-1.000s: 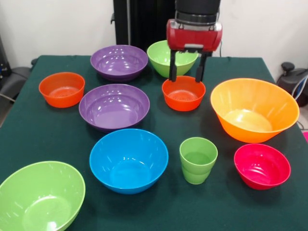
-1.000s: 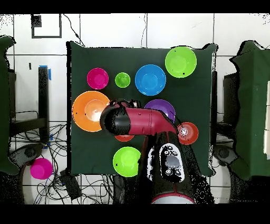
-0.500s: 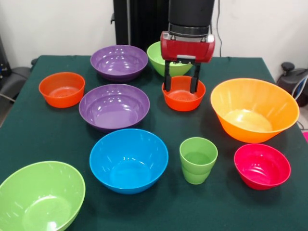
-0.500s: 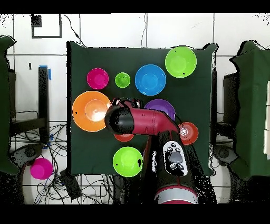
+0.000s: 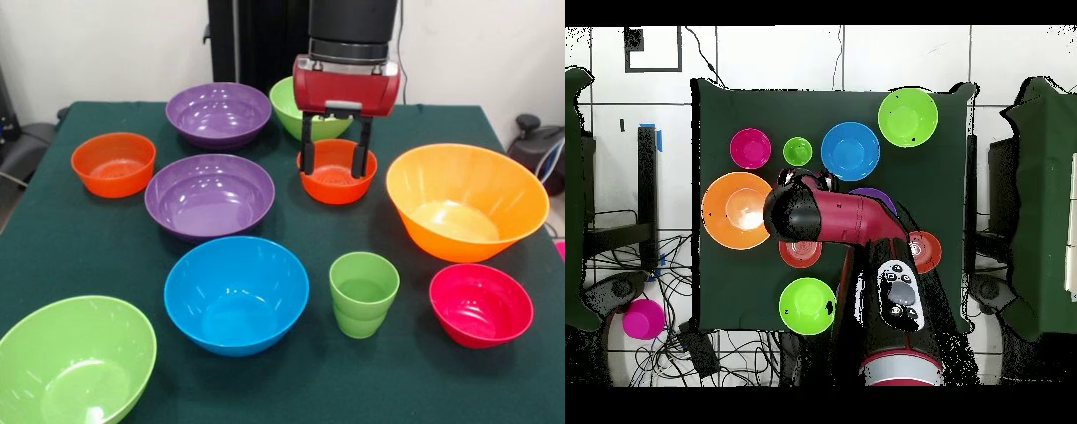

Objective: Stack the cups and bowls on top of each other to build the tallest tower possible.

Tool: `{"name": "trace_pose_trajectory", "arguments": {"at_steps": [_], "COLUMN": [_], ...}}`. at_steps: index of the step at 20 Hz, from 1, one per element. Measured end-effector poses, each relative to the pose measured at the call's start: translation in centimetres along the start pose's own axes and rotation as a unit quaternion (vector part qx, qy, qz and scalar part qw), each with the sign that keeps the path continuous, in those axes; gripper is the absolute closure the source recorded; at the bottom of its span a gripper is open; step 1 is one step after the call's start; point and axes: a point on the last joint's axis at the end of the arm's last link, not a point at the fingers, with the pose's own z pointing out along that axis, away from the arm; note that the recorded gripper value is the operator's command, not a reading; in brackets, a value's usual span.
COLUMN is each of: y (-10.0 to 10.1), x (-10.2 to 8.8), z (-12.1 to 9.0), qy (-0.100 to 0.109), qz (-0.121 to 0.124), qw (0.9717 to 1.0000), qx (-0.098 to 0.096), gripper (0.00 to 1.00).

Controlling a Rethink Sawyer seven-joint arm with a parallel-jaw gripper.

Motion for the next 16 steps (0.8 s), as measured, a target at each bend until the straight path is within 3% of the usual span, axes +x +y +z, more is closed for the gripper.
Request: {"name": "trace_pose_trajectory", "arguments": {"at_steps": [5, 10, 16], "y": [1.0, 3.4, 4.4], "x": [-2.6, -5.1, -7.0], "z": [-0.8, -1.7, -2.5], "qy": [-0.025, -0.050, -0.056], "qz": [-0.001, 0.000, -0.005], "qw": [0.9997, 0.9986, 0.9982], "qx": [-0.007, -0.018, -0.023], "gripper": [0.00, 0.00, 0.00]}}
